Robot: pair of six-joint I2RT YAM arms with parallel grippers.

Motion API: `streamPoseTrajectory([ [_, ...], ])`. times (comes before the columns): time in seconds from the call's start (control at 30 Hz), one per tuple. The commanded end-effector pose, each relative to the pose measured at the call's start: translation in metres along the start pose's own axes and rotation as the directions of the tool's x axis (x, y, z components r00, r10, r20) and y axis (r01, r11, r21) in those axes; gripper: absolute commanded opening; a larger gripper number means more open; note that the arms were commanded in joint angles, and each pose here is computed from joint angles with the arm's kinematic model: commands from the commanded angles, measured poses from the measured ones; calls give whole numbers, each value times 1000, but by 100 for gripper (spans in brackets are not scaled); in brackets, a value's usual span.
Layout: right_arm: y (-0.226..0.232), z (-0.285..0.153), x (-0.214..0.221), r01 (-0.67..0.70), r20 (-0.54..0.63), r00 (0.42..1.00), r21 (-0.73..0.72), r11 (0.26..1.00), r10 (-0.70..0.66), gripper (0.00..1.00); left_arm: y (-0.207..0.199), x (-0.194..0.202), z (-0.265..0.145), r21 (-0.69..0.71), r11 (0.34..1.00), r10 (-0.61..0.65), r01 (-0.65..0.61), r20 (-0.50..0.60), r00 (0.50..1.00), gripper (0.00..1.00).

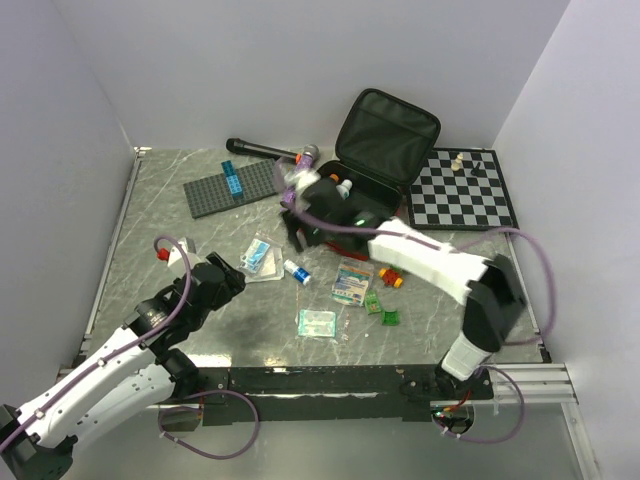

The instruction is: Organize the medicine kit

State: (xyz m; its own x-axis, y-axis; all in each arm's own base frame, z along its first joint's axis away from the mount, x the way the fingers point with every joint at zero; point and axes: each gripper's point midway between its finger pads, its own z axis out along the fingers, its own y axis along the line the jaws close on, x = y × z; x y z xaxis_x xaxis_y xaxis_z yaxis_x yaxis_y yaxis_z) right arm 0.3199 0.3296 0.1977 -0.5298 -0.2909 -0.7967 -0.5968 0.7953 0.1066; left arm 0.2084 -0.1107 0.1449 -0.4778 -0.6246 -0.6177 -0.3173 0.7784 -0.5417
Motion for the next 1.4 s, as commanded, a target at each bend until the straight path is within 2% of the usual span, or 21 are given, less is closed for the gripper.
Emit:
streamPoseTrajectory([
  [0.0,17,31,83,124,-243,961,-38,991,-130,81,-9,-6,-7,42,999,-29,29,7,1000,70],
  [0.2,18,53,108,128,-313,941,-23,991,-129,84,-5,-11,-12,61,997,-47,45,30,998,70],
  [0.5,12,83,128,150,-390,911,14,989,-133,77,-2,-12,-13,53,998,-35,33,39,999,70],
  [0.63,9,90,134,143,-420,900,20,990,-121,68,-3,-13,-13,55,998,-24,21,43,999,71],
  [0.87,4,82,126,114,-401,912,43,993,-87,42,-4,-12,-11,58,998,-8,6,38,999,70],
  [0.97,7,61,103,98,-340,937,42,994,-78,40,-3,-11,-11,52,999,-7,5,35,999,70],
  [1.03,8,38,77,67,-259,964,38,997,-55,40,-4,-10,-11,55,998,-7,5,34,999,70],
  [1.17,-17,1,29,-91,-110,989,73,993,99,40,-4,-10,-10,68,998,-17,15,36,999,70],
  [1.27,-65,-12,4,-259,-2,965,137,956,261,40,-5,-8,-11,78,997,-18,16,31,999,70],
  [1.37,-106,-3,1,-407,48,913,190,893,406,40,-5,-7,-10,75,997,-12,11,23,1000,70],
])
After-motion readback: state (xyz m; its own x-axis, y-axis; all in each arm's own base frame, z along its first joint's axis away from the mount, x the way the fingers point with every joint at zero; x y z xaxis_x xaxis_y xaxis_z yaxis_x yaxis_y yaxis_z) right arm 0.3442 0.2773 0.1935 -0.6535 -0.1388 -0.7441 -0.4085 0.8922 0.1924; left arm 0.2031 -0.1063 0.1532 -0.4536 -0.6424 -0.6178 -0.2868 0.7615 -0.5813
